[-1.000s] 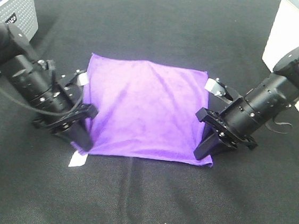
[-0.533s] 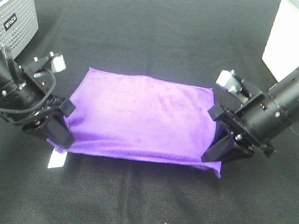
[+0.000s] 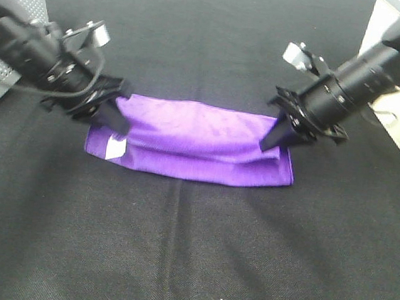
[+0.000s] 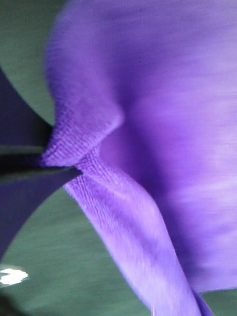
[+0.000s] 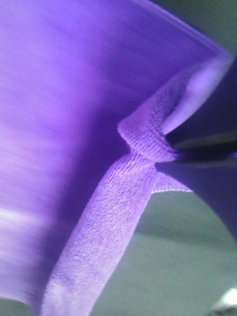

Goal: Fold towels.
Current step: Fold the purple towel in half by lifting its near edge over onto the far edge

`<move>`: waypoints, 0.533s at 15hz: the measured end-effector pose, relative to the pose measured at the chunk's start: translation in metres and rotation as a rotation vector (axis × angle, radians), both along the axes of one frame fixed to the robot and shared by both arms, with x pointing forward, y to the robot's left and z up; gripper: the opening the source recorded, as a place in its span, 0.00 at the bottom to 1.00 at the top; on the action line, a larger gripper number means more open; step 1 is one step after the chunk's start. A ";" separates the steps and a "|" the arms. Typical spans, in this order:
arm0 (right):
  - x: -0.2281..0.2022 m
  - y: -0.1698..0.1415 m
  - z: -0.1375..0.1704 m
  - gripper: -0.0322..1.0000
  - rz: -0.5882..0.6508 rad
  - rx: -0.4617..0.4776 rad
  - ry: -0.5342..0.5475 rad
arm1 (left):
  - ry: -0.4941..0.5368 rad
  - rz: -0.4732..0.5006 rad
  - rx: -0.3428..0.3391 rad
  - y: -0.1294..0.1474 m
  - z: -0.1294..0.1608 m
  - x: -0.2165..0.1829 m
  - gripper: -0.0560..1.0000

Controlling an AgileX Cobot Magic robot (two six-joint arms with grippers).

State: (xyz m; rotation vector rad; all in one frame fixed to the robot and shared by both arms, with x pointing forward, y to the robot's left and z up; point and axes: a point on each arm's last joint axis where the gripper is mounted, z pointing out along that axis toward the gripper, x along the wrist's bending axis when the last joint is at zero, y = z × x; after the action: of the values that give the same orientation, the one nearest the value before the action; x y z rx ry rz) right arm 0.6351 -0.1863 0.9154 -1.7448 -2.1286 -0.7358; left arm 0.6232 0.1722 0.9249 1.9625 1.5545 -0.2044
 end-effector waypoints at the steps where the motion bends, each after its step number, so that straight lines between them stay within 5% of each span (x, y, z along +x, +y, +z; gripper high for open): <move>1: 0.013 0.000 -0.002 0.04 -0.006 -0.013 -0.017 | -0.018 0.007 0.001 -0.002 -0.003 0.011 0.06; 8: 0.075 -0.014 -0.011 0.04 -0.082 -0.055 -0.070 | -0.092 0.024 -0.010 -0.008 -0.018 0.062 0.06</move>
State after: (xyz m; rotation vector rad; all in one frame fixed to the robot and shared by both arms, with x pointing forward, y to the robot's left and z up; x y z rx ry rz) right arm 0.7104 -0.2008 0.9046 -1.8707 -2.1531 -0.7781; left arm 0.6854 0.1646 0.9073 1.9171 1.5150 -0.1102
